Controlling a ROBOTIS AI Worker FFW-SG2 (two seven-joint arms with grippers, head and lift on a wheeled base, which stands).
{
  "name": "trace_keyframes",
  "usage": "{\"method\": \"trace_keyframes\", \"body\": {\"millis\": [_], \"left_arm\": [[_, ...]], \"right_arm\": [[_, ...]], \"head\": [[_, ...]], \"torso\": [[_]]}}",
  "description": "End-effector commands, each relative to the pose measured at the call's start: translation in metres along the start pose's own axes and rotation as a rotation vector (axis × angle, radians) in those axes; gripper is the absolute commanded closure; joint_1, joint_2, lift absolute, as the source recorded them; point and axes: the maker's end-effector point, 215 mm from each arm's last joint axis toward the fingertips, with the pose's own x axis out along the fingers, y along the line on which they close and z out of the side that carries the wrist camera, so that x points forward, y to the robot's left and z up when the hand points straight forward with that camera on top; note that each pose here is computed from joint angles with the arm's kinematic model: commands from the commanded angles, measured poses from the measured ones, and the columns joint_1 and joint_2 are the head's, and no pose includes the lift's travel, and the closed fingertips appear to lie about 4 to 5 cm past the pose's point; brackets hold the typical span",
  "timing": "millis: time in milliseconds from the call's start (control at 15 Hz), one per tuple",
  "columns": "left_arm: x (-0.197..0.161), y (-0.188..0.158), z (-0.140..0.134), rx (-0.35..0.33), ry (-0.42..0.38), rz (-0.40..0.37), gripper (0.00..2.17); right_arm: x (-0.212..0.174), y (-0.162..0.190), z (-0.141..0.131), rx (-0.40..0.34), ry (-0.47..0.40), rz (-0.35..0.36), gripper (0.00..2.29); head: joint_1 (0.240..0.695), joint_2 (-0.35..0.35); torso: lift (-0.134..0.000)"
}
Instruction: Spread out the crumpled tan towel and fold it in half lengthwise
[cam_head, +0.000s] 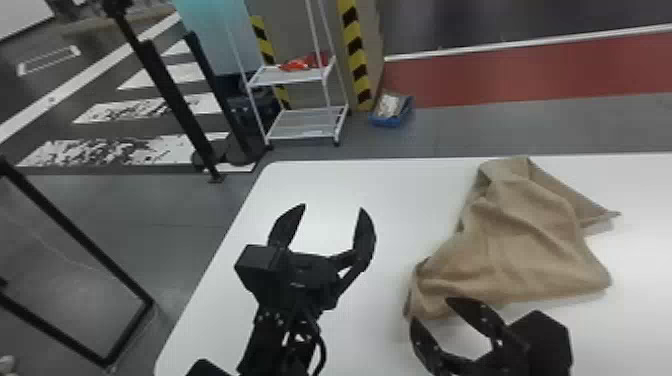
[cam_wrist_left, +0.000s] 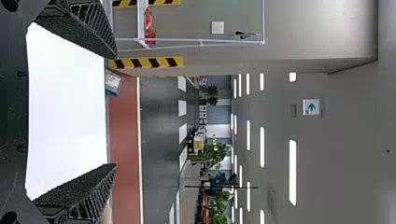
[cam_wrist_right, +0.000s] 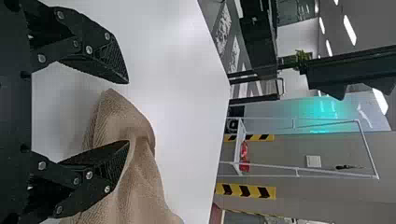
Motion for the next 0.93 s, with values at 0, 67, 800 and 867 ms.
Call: {"method": "trace_keyframes", "body": {"millis": [0, 67, 800, 867], "left_arm": [[0.0, 0.0, -0.002, 0.001, 0.004, -0.001, 0.06], [-0.001, 0.0, -0.003, 0.001, 0.006, -0.002, 0.06], [-0.001, -0.001, -0.005, 0.001, 0.009, -0.005, 0.06], [-0.002, -0.001, -0.005, 0.001, 0.01, -0.005, 0.06]], "right_arm": [[0.013, 0.012, -0.008, -0.04, 0.001, 0.023, 0.5], [0.017, 0.013, -0.012, -0.056, 0.009, 0.018, 0.5], [0.033, 0.002, -0.03, -0.073, 0.064, 0.009, 0.85], [0.033, 0.001, -0.031, -0.07, 0.065, 0.007, 0.85]], "head": [[0.695, 0.35], [0.695, 0.35], [0.695, 0.35], [0.695, 0.35]], "torso": [[-0.125], [-0.125], [-0.125], [-0.125]]}}
